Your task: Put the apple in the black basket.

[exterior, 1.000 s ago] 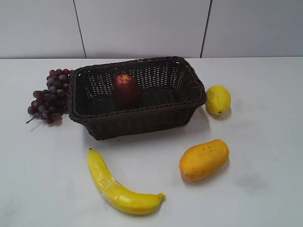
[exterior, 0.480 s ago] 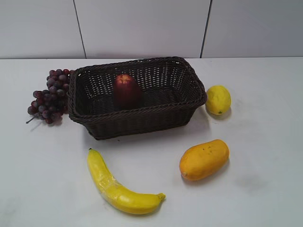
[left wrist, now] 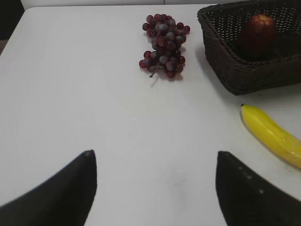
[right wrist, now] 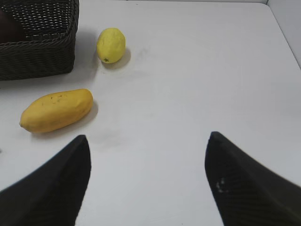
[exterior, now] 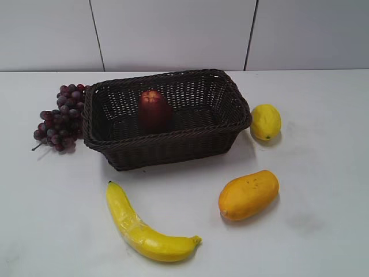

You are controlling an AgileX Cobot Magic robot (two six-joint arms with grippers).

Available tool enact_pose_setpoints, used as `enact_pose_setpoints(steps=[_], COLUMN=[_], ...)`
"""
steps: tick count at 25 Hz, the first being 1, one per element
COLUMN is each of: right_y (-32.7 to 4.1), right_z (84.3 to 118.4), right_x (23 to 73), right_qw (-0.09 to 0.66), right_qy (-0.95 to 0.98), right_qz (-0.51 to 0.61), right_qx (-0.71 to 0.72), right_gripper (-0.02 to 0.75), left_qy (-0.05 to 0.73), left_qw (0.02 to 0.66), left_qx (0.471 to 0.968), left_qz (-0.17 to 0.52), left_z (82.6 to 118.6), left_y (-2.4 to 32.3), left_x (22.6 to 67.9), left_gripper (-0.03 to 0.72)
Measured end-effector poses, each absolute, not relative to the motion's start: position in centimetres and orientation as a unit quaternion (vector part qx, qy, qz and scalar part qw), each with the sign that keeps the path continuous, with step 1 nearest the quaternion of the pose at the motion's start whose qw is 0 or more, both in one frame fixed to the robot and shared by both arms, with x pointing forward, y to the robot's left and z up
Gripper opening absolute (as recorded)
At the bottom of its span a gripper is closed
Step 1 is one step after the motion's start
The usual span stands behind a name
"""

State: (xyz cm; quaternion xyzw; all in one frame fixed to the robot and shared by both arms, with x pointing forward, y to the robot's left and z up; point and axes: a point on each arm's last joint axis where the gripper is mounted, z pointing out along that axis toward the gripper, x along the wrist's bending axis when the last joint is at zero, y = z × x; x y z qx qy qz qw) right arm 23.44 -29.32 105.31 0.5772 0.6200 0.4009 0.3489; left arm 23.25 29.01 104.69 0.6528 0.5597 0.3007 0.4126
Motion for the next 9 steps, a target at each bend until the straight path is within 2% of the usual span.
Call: enact_pose_setpoints(steps=[9], right_y=[-29.32], right_z=[105.31], right_x=[23.44], right_qw=[0.349], right_qy=[0.620], right_qz=[0.401], right_qx=[0.577], right_gripper=[0.573], left_qy=[0.559], left_qw=[0.415], left_qx=[0.653], left_qz=[0.298], left_z=[104.70], left_y=[28.96], left_x=[23.24], left_gripper=[0.589])
